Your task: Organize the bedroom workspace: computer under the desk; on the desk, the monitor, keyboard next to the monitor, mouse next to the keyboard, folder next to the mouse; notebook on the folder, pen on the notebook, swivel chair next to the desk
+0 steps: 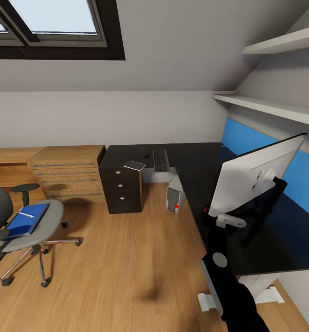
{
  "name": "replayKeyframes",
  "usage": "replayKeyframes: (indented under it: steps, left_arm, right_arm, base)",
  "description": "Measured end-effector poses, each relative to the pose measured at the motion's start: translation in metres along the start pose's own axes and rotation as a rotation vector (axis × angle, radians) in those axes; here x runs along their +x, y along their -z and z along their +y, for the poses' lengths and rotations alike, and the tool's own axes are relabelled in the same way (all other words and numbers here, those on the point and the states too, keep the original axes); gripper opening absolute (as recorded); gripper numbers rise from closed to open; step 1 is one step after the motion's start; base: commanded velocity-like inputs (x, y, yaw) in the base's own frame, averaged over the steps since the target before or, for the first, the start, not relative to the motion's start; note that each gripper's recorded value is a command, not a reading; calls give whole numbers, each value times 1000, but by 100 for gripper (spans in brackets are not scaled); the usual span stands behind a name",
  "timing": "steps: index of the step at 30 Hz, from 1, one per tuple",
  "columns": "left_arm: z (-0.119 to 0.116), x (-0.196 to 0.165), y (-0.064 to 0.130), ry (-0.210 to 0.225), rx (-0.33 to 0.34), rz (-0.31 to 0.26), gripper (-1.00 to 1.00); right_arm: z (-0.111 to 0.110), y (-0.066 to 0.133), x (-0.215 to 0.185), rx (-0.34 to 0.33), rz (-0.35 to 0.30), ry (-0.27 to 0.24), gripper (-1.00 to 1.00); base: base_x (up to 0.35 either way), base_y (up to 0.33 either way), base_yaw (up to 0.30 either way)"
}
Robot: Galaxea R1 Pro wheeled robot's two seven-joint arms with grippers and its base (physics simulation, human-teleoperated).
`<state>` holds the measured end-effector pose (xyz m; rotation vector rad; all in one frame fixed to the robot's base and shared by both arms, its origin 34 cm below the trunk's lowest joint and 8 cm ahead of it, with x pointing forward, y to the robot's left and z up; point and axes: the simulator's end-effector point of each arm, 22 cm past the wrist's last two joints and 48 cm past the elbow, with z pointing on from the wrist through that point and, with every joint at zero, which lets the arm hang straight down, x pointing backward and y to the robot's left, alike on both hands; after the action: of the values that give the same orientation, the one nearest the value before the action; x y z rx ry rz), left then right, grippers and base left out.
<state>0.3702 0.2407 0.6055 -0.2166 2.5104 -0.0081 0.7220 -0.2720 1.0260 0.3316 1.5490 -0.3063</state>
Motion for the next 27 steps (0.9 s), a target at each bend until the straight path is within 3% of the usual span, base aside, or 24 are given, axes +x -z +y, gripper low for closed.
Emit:
replayKeyframes:
  steps: [8, 14, 21, 27]
  left_arm:
    - [0, -1, 0, 0, 3, -4, 100]
    - [2, -1, 0, -2, 1, -4, 100]
    - [2, -1, 0, -3, 2, -4, 100]
    - [1, -2, 2, -4, 3, -5, 100]
  right_arm:
    - [-2, 3, 1, 5, 0, 2, 100]
    - [-2, 7, 0, 8, -16, 43, 100]
    - [-24, 8, -6, 108, -34, 58, 100]
    - [-28, 9, -11, 124, -42, 56, 100]
  base:
    - [73, 5, 0]
    - [143, 4, 0]
    - [21, 1, 0]
    - [1, 0, 0]
